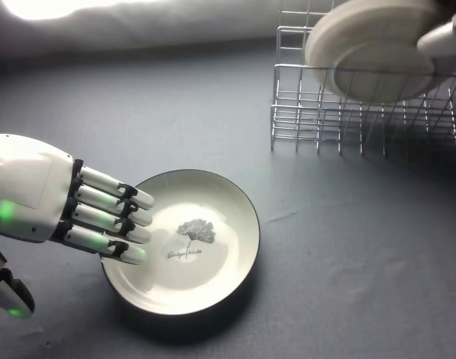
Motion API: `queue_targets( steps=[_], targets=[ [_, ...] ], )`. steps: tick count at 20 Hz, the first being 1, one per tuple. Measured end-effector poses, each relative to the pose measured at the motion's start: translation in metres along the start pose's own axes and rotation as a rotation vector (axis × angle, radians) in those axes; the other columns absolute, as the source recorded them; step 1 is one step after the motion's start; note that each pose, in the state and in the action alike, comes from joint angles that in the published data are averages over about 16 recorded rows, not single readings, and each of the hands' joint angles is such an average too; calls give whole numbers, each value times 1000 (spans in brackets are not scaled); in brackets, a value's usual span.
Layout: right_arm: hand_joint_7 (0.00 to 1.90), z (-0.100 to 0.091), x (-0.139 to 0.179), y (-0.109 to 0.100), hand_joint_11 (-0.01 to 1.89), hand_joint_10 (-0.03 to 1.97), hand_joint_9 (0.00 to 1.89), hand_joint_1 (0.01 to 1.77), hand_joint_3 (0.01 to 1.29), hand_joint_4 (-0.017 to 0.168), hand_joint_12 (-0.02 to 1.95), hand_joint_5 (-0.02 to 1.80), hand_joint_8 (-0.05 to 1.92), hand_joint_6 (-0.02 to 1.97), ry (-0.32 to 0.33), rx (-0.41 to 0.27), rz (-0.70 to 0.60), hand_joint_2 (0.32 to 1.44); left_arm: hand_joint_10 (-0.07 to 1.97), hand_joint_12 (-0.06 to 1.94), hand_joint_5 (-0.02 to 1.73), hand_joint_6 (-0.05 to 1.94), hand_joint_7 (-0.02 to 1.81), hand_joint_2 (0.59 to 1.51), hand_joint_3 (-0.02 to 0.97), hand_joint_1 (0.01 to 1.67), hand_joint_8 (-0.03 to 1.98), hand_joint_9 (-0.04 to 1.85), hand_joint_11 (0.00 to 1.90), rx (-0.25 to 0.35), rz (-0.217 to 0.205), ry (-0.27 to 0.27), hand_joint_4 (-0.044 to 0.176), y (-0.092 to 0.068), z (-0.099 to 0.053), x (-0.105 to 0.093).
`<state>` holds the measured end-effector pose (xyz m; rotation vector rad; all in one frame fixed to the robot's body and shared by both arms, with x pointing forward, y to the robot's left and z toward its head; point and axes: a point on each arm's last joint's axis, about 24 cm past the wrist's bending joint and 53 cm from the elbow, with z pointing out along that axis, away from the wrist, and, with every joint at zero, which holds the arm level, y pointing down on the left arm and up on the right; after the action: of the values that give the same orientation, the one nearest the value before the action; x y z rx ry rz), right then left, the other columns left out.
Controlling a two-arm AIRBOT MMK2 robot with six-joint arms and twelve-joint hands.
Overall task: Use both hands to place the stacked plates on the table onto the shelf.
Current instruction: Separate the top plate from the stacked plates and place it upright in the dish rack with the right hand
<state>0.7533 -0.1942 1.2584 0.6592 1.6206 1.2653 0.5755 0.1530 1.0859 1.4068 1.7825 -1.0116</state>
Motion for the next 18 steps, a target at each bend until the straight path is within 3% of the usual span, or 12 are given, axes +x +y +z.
queue_targets(
  steps=[3,10,15,18],
  targets=[
    [992,-1,4,-6,705,676,932,1316,14,-7,1052,885,652,915,9,1,-38,1043,20,1,22,3,17,1150,21,22,8,16,15,-7,2,5,2,3,0,2],
    [835,-3,10,-9,421,258,783,1201,14,-5,1143,747,276,486,26,-15,-108,1073,20,1,21,4,15,1150,21,22,8,16,15,-13,8,17,2,5,-2,6],
    [631,-3,15,3,192,39,594,1086,14,-4,1100,556,19,175,39,-56,-157,1076,20,1,21,4,14,1150,20,22,8,16,15,-15,11,27,2,5,-4,9],
    [497,-3,24,17,104,23,471,1021,14,-4,1013,435,6,34,55,-101,-206,1067,19,1,21,3,16,1151,20,23,8,16,14,-18,13,34,2,6,-6,11]
  ],
)
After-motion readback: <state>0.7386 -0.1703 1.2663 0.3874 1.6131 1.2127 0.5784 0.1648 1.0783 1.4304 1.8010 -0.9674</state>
